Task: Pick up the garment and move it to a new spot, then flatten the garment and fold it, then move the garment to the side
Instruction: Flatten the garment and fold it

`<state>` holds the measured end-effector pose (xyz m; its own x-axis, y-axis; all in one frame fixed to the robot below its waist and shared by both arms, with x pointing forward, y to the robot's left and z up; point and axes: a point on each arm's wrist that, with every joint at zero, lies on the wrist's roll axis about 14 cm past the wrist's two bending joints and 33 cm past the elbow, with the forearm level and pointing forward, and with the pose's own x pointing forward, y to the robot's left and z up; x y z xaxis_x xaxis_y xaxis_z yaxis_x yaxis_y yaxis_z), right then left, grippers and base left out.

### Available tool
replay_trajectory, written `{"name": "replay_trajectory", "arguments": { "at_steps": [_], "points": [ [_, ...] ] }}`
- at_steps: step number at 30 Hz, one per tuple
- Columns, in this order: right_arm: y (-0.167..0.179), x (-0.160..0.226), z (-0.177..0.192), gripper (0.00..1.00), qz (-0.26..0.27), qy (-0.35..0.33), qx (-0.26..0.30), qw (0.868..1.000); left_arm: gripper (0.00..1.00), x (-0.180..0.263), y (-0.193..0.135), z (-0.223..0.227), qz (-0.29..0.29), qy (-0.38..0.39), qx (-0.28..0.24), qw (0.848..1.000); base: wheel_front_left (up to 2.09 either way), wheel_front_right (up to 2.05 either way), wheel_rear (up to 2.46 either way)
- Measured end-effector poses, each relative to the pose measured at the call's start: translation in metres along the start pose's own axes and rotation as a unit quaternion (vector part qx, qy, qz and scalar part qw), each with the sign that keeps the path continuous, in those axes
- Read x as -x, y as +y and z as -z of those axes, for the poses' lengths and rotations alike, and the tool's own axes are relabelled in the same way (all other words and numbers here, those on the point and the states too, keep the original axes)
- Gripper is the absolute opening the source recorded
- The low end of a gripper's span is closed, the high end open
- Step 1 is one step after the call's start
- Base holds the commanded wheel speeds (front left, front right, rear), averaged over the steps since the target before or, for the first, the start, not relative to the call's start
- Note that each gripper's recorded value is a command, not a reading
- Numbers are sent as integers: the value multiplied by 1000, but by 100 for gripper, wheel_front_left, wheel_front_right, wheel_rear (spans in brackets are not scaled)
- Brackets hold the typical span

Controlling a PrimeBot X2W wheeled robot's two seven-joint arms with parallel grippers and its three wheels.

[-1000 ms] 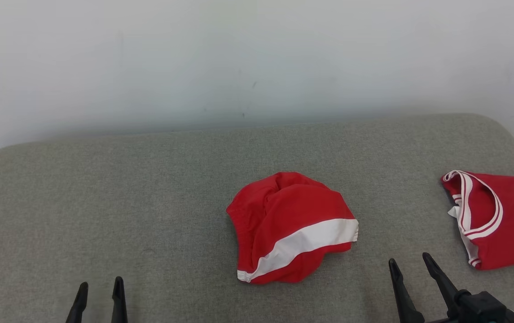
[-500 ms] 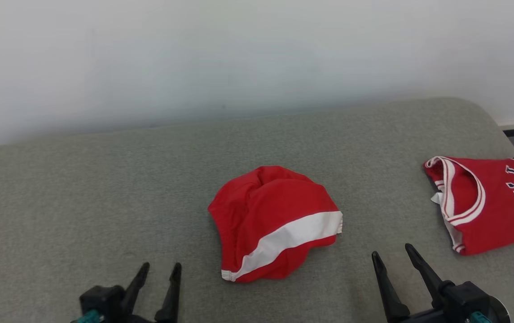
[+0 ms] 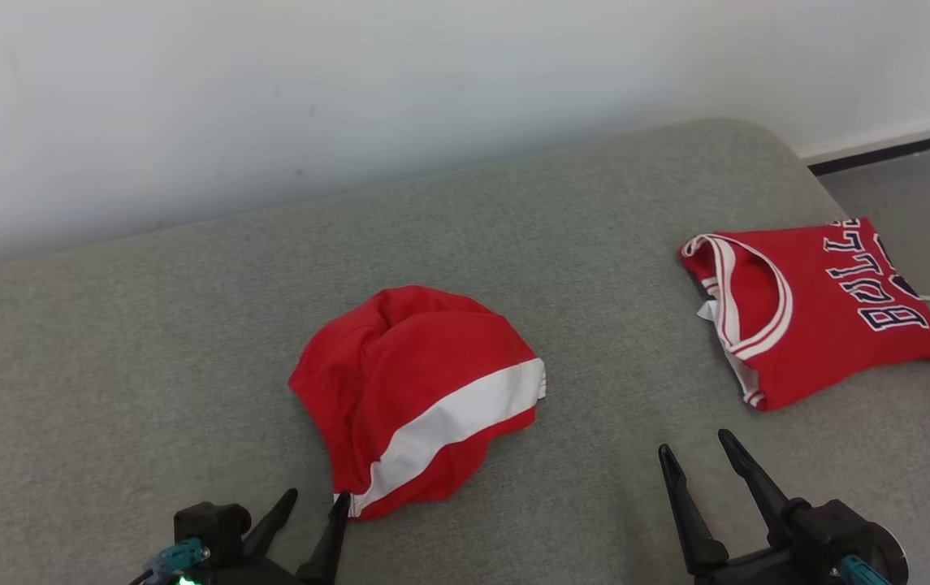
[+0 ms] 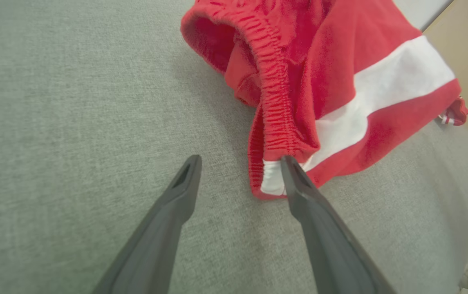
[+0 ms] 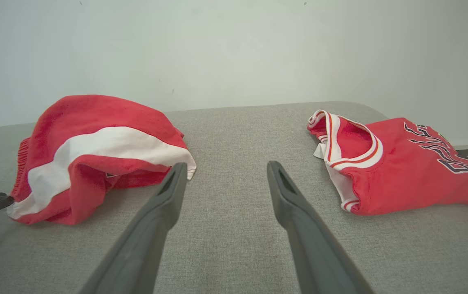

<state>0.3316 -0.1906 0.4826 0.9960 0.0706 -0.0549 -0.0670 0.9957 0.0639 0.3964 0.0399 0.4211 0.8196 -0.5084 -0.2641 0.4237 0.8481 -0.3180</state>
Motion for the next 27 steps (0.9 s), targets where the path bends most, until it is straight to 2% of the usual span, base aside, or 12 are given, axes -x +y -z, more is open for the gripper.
{"name": "replay_trajectory", "arguments": {
  "at_steps": [7, 16, 17, 19, 23, 27],
  "points": [
    [-12, 5, 5, 100, 21, 7, -2, 1000, 100, -12, -11, 4, 25, 6, 4, 1000, 0, 0, 0],
    [-4, 3, 3, 100, 9, 1, -6, 1000, 100, -9, -26, 4, 53, 10, 6, 999, 0, 0, 0],
    [-4, 3, 3, 100, 8, 1, -5, 1000, 64, -9, -27, 5, 56, 11, 6, 998, 0, 0, 0],
    [-4, 3, 3, 100, 8, 2, -6, 1000, 0, -9, -29, 5, 59, 12, 6, 998, 0, 0, 0],
    [-6, 2, 3, 100, 11, 1, -7, 1000, 0, -13, -32, -4, 65, -8, 5, 998, 0, 0, 0],
    [-7, -1, 3, 100, 12, 1, -8, 1000, 0, -25, -47, -47, 89, -70, 3, 993, 0, 0, 0]
  ]
}}
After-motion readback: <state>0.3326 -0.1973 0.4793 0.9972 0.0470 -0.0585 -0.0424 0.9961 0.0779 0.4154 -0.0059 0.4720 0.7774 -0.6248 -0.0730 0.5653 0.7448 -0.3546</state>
